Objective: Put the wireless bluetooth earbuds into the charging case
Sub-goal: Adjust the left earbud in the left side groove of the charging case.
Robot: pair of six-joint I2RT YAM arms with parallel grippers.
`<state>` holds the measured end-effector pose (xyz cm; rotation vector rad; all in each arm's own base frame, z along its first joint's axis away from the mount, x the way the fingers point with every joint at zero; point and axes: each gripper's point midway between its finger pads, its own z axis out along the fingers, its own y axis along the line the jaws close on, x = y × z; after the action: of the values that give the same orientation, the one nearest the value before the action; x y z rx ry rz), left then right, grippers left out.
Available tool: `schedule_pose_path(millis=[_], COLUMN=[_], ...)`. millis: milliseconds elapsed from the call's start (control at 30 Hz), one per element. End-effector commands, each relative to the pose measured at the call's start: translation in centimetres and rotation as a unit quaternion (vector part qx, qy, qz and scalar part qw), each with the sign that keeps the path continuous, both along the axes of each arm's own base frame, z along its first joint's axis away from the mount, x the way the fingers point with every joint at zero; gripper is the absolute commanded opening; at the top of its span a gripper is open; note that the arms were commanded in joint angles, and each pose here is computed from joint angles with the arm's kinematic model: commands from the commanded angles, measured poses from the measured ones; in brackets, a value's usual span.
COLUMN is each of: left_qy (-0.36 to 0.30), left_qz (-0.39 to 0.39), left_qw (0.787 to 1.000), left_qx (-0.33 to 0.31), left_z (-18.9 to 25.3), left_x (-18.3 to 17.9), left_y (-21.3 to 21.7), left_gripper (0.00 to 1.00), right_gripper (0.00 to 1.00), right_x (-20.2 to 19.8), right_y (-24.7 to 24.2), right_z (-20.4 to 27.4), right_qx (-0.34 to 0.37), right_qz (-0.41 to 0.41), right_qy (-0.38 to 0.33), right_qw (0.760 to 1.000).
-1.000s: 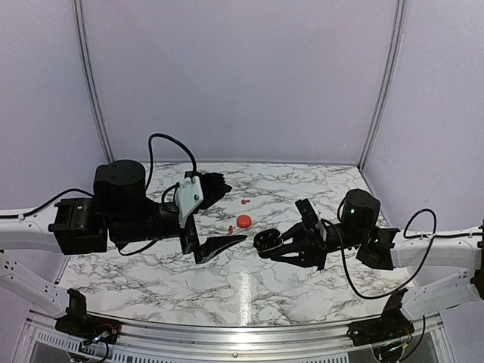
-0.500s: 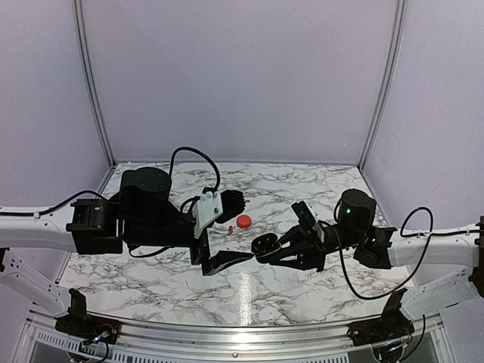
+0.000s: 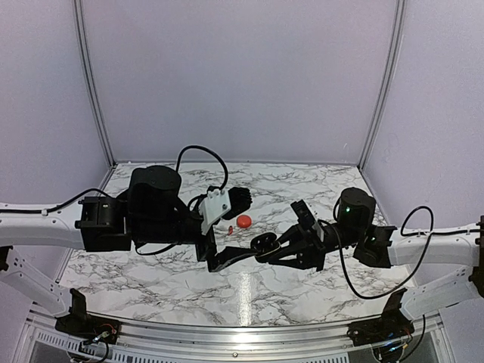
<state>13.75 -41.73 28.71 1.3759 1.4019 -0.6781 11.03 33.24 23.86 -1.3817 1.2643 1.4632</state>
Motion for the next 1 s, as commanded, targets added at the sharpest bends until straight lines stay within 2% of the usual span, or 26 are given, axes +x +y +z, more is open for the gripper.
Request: schedule_pose_path(millis=[0, 700, 833, 967], left_qy=[0.004, 0.009, 0.002, 0.013], left_qz=[0.019, 0.034, 0.070, 0.070], left_qw=[1.000, 0.999, 0.998, 0.997], left_qx=[-0.006, 0.012, 0.011, 0.010], left_z=[0.8, -0.2, 0.1, 0.0], left_x=[1.1, 1.8, 3.1, 3.0], left_y=[-0.2, 0.1, 0.4, 0.1], left_gripper=[0.99, 0.99, 0.99, 0.99], right_gripper=[0.00, 0.00, 0.00, 0.00], right_x=[-0.4, -0.4, -0.4, -0.1], right_y=[0.4, 0.3, 0.2, 0.2], right_z=[1.6, 3.0, 3.3, 3.5], right_qx=[0.015, 0.032, 0.034, 0.038], right_qz=[0.013, 0.000, -0.004, -0.014], right_qy=[-0.017, -0.036, -0.038, -0.043], right_qw=[1.000, 0.999, 0.999, 0.998])
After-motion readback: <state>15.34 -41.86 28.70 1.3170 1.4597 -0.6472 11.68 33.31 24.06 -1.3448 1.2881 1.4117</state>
